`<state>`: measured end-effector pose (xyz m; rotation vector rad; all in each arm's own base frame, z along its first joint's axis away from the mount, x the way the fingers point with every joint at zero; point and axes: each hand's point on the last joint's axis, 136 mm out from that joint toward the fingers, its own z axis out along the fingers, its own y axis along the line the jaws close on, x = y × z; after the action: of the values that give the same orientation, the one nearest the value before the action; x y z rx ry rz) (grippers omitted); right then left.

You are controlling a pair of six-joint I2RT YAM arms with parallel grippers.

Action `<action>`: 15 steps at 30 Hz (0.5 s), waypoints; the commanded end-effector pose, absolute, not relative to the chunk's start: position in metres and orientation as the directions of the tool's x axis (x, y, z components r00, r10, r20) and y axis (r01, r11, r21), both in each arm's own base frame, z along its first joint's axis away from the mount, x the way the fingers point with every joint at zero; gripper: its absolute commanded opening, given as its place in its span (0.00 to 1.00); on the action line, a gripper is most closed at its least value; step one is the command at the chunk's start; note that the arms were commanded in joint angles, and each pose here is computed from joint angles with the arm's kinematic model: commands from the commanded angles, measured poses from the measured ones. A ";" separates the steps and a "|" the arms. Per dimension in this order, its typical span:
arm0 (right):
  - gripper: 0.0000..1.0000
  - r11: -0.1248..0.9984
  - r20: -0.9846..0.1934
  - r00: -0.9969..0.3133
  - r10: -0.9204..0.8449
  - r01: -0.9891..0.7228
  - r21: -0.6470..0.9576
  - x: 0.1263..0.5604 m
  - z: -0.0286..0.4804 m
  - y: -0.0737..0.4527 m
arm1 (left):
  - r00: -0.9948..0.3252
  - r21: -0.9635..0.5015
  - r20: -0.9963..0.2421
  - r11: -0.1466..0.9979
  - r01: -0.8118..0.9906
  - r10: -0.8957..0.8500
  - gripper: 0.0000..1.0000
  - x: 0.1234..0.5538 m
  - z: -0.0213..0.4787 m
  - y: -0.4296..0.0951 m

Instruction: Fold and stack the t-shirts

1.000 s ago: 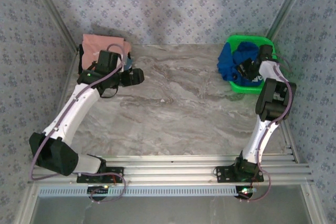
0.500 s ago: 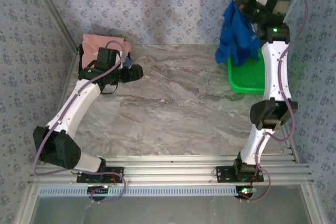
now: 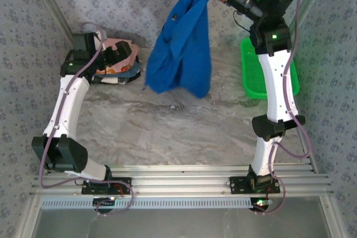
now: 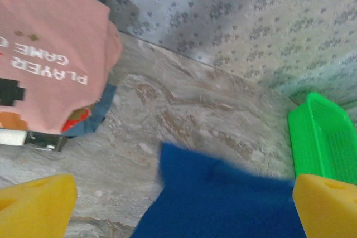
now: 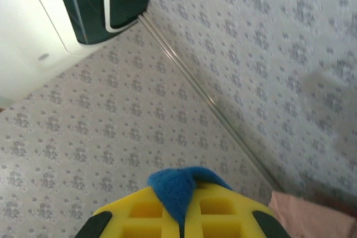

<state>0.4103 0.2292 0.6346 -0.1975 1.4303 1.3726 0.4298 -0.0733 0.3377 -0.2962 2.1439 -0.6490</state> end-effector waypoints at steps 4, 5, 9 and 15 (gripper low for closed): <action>0.00 0.433 -0.722 -0.547 0.424 -0.578 0.692 0.450 0.523 0.242 | -0.604 -0.531 -0.684 0.847 0.029 -0.409 1.00 0.406 0.342 -0.059; 0.00 0.450 -0.716 -0.563 0.413 -0.557 0.698 0.455 0.506 0.241 | -0.611 -0.527 -0.681 0.849 0.028 -0.403 1.00 0.404 0.337 -0.059; 0.00 0.520 -0.616 -0.688 0.383 -0.391 0.760 0.469 0.404 0.230 | -0.651 -0.530 -0.649 0.848 0.015 -0.394 1.00 0.390 0.311 -0.062; 0.00 0.635 -0.531 -0.774 0.345 -0.223 0.739 0.450 0.300 0.198 | -0.749 -0.513 -0.559 0.858 -0.024 -0.355 1.00 0.358 0.257 -0.074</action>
<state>0.4661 0.2148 0.2719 0.1677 2.2746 1.1709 0.3776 -0.0661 0.2676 -0.3112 2.3003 -0.6252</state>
